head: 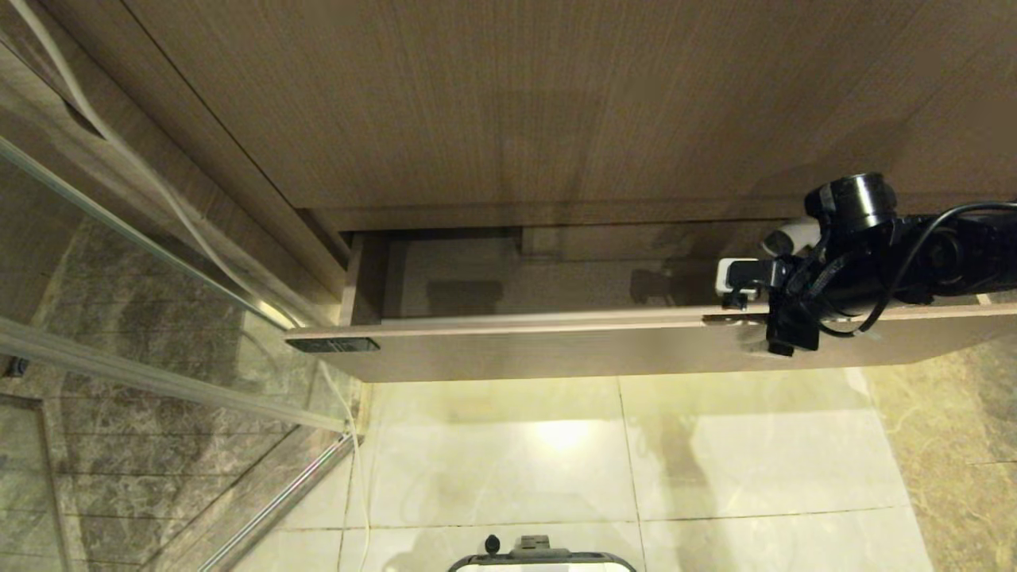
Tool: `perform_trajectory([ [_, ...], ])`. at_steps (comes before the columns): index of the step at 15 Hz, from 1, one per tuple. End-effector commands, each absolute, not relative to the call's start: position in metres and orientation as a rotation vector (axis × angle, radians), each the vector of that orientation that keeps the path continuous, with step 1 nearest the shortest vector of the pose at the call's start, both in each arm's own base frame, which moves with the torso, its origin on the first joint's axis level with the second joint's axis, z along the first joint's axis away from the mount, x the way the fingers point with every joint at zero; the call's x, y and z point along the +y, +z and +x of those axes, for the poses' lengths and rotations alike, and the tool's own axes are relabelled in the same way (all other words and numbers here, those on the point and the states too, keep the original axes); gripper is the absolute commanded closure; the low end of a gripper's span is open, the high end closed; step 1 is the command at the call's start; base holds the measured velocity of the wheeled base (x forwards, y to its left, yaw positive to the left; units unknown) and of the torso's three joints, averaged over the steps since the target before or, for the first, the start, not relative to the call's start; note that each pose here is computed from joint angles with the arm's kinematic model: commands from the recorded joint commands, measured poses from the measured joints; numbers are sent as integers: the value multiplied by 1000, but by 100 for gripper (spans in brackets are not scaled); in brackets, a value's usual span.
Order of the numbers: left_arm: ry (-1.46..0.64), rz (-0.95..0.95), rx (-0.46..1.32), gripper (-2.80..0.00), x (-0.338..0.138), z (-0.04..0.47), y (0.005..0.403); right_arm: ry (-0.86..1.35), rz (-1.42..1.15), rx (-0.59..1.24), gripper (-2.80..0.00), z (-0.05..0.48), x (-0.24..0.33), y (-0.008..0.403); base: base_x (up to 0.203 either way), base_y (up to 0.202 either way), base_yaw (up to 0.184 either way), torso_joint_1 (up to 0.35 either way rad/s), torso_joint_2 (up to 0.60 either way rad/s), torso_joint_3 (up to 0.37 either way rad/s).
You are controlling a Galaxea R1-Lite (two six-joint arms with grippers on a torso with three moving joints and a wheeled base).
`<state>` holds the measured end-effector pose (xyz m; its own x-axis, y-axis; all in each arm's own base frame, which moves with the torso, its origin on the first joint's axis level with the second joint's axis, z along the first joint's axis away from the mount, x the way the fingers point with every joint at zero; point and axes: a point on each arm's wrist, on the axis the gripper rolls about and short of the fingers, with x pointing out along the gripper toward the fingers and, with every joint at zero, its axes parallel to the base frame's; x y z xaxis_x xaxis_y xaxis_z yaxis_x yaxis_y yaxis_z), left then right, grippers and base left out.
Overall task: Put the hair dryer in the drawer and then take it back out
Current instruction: Pull open the drawer
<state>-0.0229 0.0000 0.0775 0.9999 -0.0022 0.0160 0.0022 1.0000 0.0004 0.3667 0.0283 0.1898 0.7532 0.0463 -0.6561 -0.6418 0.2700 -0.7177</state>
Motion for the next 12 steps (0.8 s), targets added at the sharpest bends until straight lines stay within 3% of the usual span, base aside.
perform_trajectory([
  [1, -3, 0, -14, 0, 0, -23, 77, 477, -1239, 612, -280, 345, 25, 200, 0, 0, 0, 0, 0, 0],
  [6, -2, 0, -15, 0, 0, -23, 78, 418, -1248, 679, -280, 281, 12, 217, 0, 0, 0, 0, 0, 0],
  [12, -2, 0, -15, 0, 0, -23, 78, 244, -1238, 588, -280, 167, -7, 255, 0, 0, 0, 0, 0, 0],
])
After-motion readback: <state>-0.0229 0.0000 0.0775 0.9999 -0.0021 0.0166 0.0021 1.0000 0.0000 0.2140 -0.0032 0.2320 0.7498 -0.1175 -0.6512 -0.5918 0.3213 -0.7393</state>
